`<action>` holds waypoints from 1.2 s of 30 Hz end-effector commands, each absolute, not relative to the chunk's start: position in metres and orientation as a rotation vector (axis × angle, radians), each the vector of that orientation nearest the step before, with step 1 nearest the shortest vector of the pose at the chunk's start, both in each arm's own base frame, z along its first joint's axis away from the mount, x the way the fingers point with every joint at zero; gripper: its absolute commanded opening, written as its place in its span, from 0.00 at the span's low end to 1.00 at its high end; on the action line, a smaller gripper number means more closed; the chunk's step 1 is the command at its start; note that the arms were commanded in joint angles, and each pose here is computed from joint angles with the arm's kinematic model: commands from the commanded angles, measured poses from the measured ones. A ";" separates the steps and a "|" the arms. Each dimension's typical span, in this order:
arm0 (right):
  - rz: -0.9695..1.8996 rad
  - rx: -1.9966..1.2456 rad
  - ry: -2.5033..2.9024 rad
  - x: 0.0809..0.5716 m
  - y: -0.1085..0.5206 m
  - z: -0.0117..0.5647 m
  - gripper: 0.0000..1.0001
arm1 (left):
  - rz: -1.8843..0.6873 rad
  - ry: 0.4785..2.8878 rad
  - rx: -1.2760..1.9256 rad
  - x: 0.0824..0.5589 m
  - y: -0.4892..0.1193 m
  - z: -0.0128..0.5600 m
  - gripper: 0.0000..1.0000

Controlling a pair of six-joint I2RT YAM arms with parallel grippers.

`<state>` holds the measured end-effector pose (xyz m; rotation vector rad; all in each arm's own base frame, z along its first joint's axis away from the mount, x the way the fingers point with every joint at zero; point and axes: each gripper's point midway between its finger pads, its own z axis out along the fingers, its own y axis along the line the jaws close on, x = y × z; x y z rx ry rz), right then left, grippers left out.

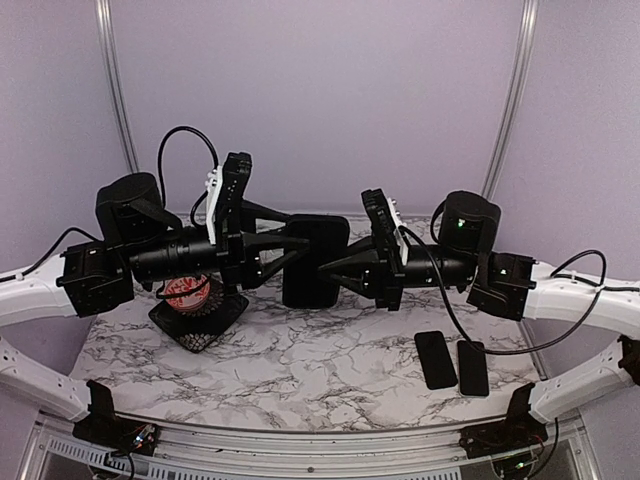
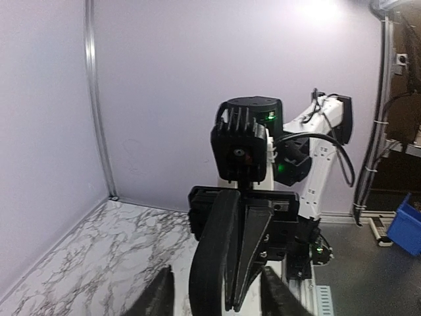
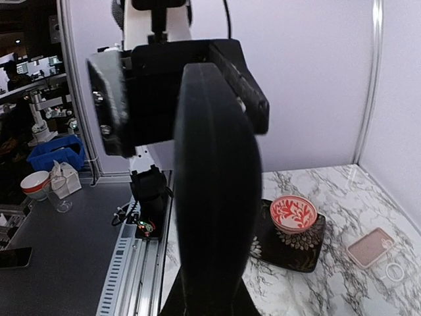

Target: Put the phone into the phone case

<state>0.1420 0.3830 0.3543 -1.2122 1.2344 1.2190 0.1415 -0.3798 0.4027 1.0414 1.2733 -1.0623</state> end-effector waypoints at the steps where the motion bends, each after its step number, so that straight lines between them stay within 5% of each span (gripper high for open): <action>1: 1.109 -0.966 1.438 0.207 0.351 0.376 0.00 | -0.769 1.346 0.650 0.199 -0.328 0.423 0.99; 8: 0.908 -0.583 2.105 0.326 0.249 0.277 0.00 | -0.065 1.700 0.524 0.273 -0.271 0.355 0.99; 20: 0.984 -0.314 2.592 0.395 0.145 0.120 0.00 | -0.197 1.893 0.539 0.309 -0.275 0.305 0.99; 30: 1.021 -0.234 2.688 0.406 0.120 0.079 0.00 | -0.153 1.926 0.554 0.319 -0.268 0.288 0.99; 36: 1.079 -0.578 2.313 0.395 0.190 0.172 0.00 | -0.330 1.926 0.652 0.306 -0.292 0.284 0.99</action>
